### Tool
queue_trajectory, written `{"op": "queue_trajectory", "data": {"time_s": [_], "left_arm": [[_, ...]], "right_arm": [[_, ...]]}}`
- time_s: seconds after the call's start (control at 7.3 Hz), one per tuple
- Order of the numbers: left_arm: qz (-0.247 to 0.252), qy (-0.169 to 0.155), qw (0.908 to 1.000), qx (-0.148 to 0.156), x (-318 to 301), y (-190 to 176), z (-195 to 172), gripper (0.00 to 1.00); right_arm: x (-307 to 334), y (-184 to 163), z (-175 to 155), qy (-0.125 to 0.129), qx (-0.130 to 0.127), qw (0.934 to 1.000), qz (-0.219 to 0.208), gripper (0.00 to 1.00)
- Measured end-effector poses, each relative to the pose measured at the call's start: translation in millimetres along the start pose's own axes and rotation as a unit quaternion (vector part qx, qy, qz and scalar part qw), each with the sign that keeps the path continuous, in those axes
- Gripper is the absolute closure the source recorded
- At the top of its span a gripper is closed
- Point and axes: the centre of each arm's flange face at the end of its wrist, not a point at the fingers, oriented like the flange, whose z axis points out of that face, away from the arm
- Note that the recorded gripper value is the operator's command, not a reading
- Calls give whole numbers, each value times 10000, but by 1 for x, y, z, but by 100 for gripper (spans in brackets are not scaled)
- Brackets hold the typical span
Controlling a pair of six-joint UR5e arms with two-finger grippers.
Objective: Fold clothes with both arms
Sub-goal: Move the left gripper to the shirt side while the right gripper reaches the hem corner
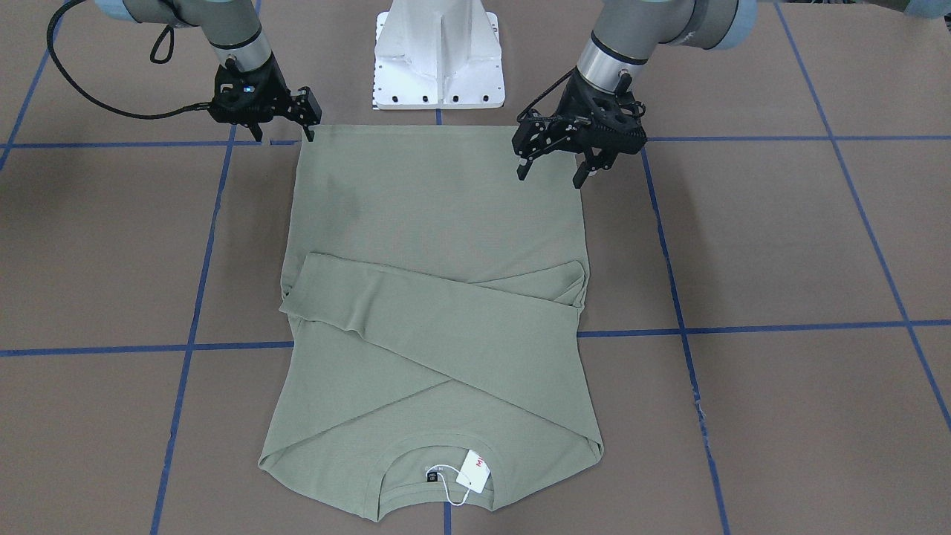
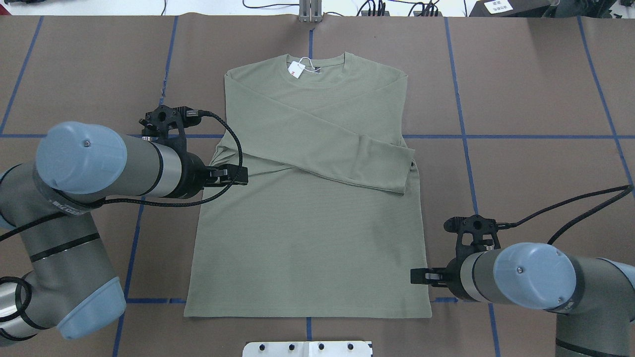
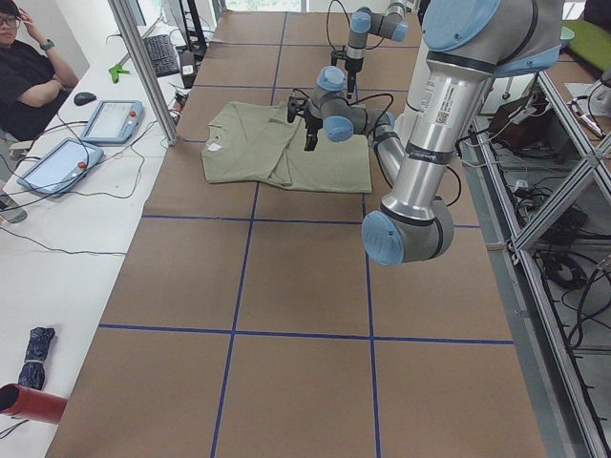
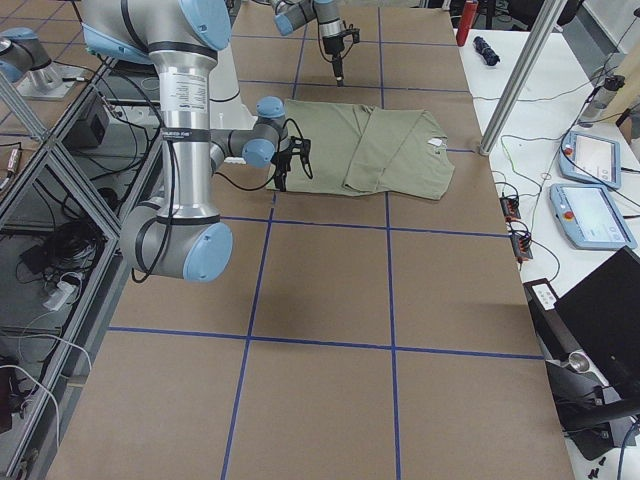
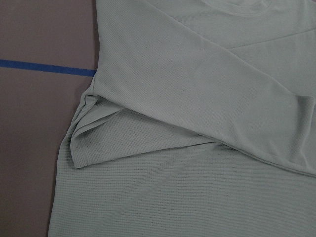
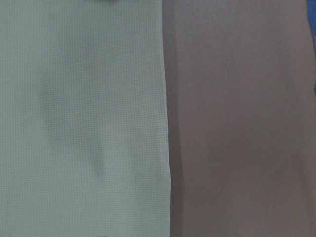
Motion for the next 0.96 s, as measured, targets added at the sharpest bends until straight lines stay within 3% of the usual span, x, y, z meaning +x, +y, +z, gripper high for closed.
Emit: {"op": "queue_trajectory", "data": {"time_s": [0.41,0.96], "left_arm": [[2,26,10000,-8,3,2,0,0],[-4,16,10000,-27,3,3,2,0]], "right_arm": [[-23,28,28,20,-166,9997,-167,0],[-26,30,48,148,-165,9996,-182,1]]}}
